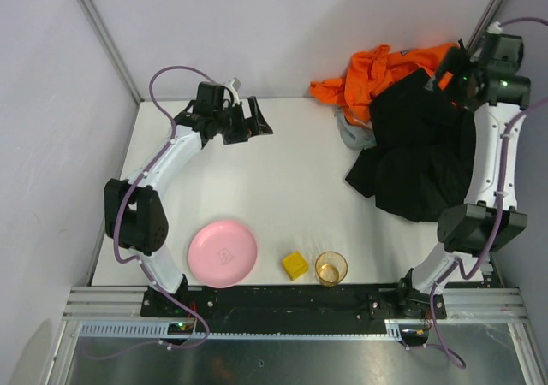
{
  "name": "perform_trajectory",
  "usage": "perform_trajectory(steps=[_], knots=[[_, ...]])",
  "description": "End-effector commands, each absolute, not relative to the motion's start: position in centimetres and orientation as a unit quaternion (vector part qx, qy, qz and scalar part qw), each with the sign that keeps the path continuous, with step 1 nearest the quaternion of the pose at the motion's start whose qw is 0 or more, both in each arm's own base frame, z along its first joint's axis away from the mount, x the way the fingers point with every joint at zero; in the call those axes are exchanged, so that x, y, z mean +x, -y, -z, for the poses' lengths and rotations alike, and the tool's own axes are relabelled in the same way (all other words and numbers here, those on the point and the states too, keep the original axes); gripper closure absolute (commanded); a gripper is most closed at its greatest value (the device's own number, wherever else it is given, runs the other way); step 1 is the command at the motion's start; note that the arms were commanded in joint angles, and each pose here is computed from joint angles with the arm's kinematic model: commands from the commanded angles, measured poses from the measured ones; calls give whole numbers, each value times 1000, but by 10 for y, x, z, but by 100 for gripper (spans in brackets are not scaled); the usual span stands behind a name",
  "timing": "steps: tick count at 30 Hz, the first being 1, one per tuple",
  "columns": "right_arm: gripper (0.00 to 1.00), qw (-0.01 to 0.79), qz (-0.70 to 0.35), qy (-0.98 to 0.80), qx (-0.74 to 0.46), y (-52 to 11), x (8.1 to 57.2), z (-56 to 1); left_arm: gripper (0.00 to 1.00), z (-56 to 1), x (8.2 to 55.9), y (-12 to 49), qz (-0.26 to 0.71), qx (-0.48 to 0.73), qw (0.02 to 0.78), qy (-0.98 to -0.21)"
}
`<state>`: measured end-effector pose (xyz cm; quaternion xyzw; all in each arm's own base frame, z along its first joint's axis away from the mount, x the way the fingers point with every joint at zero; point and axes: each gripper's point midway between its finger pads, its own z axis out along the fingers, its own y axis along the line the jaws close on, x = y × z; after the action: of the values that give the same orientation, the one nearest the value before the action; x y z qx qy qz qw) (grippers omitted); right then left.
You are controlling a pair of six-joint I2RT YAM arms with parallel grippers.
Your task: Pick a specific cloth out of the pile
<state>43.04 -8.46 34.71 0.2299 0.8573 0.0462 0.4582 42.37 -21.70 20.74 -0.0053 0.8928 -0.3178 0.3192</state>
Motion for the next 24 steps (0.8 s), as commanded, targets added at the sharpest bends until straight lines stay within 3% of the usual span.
perform_trajectory(steps=[1, 13, 24], knots=[[1, 460, -44, -873, 158, 40, 465, -343, 0, -235, 431, 221, 344, -3, 342, -875], [1, 340, -26, -939, 55, -60, 536, -199, 0, -227, 425, 220, 346, -15, 329, -879], [1, 251, 17, -966, 58, -64, 555, -81, 0, -213, 413, 220, 350, -19, 307, -885]])
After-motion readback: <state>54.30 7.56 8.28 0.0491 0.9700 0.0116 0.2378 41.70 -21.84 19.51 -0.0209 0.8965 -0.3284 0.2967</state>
